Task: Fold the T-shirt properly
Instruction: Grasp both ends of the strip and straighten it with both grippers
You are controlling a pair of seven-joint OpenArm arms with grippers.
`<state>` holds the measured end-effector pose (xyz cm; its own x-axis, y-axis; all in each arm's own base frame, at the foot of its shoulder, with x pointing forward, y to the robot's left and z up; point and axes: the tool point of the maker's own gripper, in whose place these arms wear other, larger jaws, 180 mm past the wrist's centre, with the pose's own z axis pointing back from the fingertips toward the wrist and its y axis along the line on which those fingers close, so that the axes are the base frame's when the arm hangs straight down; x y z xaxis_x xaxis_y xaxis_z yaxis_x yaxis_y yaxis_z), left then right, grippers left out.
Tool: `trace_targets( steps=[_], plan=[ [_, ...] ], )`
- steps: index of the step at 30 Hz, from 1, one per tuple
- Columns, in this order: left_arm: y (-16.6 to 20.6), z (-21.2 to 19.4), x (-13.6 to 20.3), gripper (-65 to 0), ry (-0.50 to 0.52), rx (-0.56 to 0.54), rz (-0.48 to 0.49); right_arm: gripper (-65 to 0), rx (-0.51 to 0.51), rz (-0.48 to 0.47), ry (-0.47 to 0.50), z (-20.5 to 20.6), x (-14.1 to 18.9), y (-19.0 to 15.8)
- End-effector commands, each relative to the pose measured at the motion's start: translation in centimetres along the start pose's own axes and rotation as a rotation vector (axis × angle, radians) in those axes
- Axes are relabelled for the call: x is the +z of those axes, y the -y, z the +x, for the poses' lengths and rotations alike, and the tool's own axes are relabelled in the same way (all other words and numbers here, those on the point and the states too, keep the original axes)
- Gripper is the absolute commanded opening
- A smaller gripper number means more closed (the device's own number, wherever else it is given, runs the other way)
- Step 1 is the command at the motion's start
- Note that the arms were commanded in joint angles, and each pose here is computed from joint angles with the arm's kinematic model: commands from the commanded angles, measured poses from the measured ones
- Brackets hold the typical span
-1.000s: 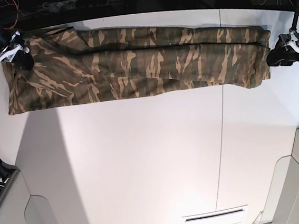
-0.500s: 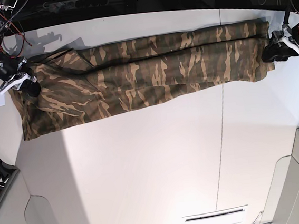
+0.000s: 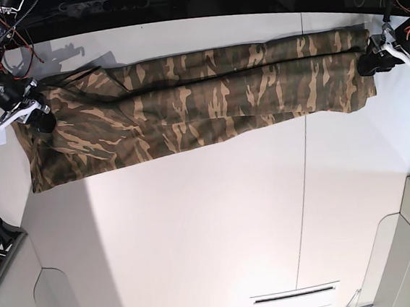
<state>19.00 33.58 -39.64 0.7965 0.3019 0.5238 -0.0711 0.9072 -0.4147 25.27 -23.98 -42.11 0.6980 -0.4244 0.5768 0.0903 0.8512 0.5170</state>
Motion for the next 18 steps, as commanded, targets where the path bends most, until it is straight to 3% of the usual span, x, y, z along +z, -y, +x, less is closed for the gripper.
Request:
trace_targets(
  steps=[1,18],
  plan=[
    [-0.2,1.0,0.6,-21.7,0.014,-0.029,0.003,-65.0,0.006,0.004,0.02,0.9,0.2,0.0],
    [1.6,-0.5,-1.0,-21.8,-0.047,-0.043,-0.056,-65.0,-0.051,0.098,0.07,2.4,1.0,-1.5]
  ],
)
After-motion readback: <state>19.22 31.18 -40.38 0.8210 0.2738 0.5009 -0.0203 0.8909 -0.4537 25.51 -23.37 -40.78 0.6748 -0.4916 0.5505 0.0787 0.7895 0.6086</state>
